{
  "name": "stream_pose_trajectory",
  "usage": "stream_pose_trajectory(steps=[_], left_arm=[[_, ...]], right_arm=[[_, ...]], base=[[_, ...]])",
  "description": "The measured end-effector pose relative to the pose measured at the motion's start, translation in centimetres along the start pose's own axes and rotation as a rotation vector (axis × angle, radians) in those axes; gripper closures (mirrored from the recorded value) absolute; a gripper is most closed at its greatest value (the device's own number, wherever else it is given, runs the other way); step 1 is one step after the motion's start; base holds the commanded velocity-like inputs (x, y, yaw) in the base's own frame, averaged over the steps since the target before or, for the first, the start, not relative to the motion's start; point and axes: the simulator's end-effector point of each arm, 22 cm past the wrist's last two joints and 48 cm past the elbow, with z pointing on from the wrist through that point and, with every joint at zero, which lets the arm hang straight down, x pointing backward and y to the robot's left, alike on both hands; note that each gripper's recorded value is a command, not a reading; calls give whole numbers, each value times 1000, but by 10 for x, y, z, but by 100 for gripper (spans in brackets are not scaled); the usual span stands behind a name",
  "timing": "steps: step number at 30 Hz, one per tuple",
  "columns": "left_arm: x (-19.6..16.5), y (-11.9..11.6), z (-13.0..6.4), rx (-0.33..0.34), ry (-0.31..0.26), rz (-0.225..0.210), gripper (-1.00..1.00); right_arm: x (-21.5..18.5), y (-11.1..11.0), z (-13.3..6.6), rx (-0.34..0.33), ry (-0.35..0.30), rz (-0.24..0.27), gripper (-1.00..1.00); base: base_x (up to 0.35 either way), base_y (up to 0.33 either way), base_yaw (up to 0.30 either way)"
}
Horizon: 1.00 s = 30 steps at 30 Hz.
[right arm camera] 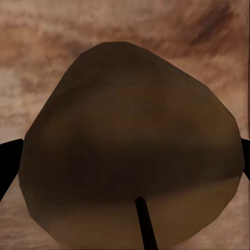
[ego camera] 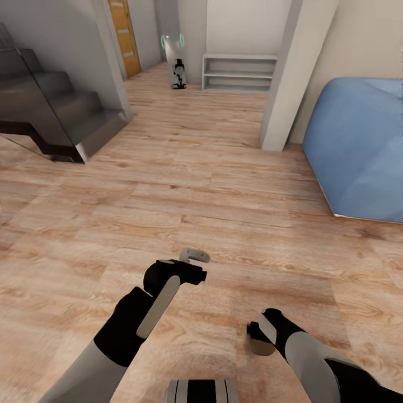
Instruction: Place each of the two pumpkins and all three candles from the living room inside a cabinet in the living room (use any cabinet), then make sure every cabinet is closed, and position the cauldron so it is next to a table in the living room.
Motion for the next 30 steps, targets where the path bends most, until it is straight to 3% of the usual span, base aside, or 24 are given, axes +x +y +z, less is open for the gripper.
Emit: stream_pose_trajectory(steps=[11, 30], left_arm=[[4, 11, -6, -46, 21, 3, -100], [-7, 15, -30, -77, 1, 13, -100]], right_arm=[[-19, 0, -20, -7, -54, 8, 100], [-53, 0, -60, -24, -150, 26, 100]], base=[[0, 0, 0], [0, 0, 0]])
